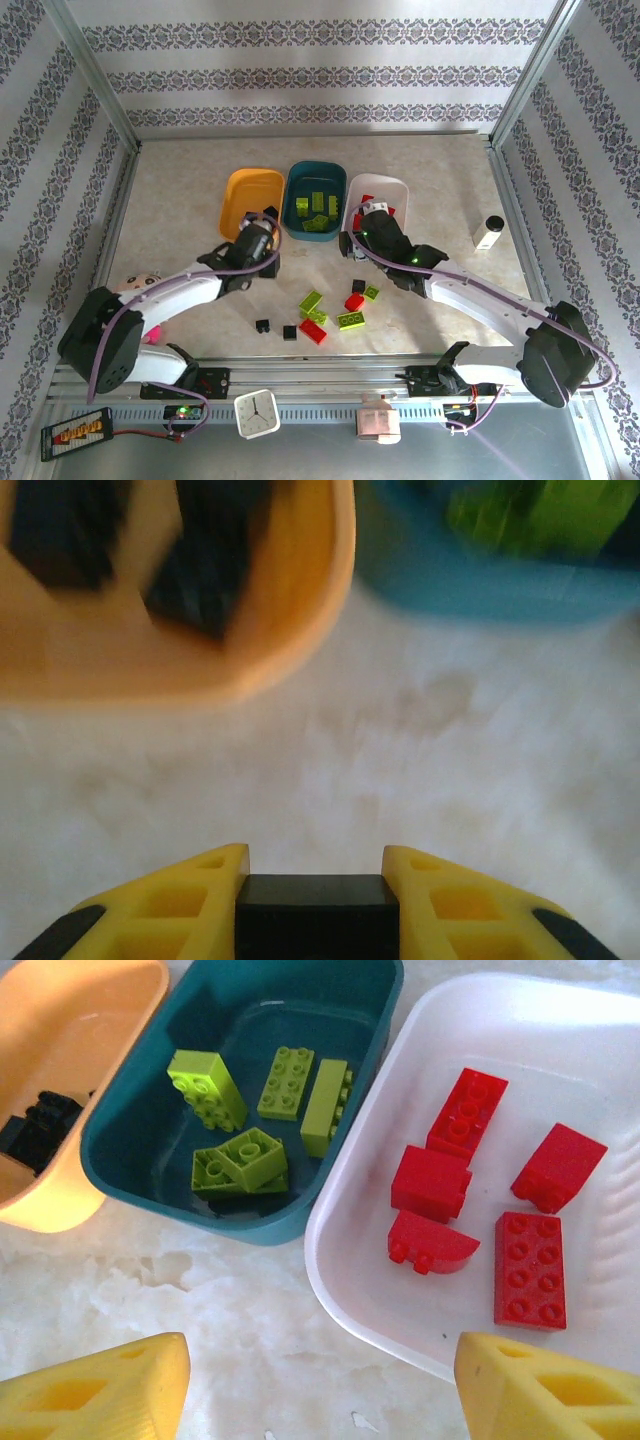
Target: Sort the legos into containers by color
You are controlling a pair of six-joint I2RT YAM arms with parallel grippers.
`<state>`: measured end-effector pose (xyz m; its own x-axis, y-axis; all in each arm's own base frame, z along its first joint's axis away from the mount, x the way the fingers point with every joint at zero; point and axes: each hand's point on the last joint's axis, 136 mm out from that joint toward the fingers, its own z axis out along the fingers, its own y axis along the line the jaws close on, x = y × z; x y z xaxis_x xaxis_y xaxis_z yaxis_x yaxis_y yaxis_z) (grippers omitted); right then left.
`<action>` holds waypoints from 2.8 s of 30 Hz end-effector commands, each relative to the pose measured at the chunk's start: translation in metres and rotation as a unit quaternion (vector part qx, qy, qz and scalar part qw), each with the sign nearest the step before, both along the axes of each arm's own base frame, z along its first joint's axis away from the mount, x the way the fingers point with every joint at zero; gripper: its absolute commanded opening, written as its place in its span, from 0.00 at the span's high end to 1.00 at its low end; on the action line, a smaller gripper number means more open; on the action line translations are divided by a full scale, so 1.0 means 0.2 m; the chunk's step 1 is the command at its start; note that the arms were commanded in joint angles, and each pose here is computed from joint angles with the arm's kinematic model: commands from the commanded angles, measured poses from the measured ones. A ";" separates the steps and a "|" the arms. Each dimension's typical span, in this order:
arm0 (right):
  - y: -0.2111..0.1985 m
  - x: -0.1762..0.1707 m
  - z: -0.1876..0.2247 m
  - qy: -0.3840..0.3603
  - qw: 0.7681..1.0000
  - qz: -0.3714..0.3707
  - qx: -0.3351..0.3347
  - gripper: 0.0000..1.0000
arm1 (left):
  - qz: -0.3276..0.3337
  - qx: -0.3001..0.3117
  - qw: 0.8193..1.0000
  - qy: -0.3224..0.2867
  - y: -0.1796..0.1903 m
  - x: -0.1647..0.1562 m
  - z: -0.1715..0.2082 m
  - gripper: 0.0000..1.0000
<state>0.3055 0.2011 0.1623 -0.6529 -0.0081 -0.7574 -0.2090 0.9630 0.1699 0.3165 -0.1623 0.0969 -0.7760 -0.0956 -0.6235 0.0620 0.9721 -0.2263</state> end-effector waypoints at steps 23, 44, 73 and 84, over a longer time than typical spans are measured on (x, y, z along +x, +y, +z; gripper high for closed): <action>0.13 -0.32 -0.14 0.043 0.991 0.122 0.020 0.27 | 0.091 -0.058 0.994 0.028 0.19 0.75 0.02 0.42; 0.53 -0.52 -0.49 0.144 0.955 0.250 -0.066 0.19 | 0.045 -0.211 0.975 -0.049 0.13 0.06 0.32 0.00; 0.72 -0.50 -0.74 0.207 0.936 0.274 -0.073 0.52 | 0.063 -0.206 0.976 -0.036 0.25 -0.28 0.18 0.00; 0.82 -0.46 -0.57 0.177 0.939 0.296 -0.013 0.79 | 0.061 -0.207 0.976 -0.034 0.26 -0.31 0.18 0.00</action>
